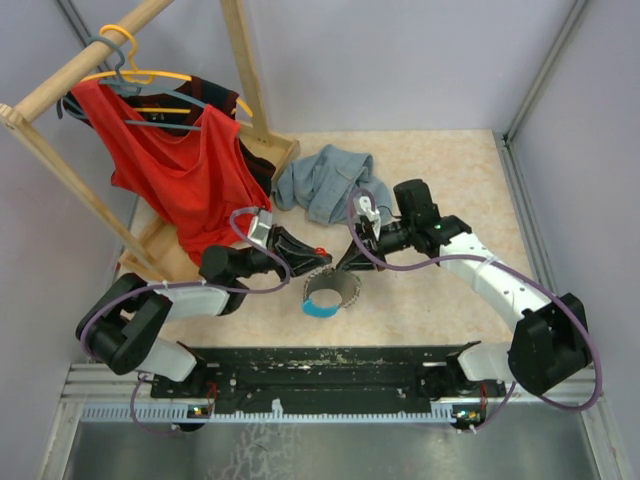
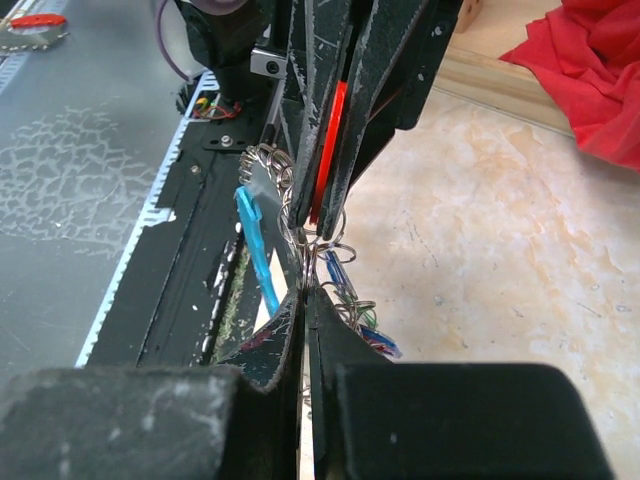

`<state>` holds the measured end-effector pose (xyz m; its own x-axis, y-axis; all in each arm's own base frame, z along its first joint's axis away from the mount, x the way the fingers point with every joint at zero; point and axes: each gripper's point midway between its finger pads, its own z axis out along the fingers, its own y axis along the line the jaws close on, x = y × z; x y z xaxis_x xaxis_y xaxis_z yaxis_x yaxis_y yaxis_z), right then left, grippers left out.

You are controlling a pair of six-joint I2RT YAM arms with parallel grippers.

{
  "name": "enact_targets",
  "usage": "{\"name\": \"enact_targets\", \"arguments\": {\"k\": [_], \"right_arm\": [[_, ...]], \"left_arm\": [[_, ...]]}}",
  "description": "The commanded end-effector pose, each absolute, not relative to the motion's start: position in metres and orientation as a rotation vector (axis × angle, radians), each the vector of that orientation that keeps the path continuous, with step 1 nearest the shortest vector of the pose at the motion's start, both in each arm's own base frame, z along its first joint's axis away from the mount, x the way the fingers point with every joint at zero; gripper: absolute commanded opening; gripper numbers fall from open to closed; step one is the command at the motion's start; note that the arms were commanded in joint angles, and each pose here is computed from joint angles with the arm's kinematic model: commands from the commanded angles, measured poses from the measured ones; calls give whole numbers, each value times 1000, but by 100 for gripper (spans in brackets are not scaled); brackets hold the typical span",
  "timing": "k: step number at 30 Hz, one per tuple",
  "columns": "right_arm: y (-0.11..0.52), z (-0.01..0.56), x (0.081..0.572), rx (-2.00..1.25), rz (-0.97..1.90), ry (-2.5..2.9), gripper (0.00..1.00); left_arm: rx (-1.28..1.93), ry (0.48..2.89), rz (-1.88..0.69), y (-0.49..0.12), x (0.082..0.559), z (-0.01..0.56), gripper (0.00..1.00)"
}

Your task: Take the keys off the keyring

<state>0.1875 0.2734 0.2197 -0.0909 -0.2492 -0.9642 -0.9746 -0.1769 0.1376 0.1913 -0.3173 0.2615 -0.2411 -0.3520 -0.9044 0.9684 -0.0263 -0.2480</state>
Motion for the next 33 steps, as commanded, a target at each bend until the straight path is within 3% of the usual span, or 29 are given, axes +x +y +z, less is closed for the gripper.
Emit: {"name": "enact_targets", "arguments": {"k": [1,21,33], "right_arm": [[276,255,181,-1513,1343,1195,0],[285,217,199,-1528,1201,1313,0],[287,228,193,-1516,1252,1286,24]], "left_arm": [[863,834,-1452,-300,171,298,0],[887,768,-1469,-298,170,325,0],[893,753,-1472,-299,168,329,0]]}}
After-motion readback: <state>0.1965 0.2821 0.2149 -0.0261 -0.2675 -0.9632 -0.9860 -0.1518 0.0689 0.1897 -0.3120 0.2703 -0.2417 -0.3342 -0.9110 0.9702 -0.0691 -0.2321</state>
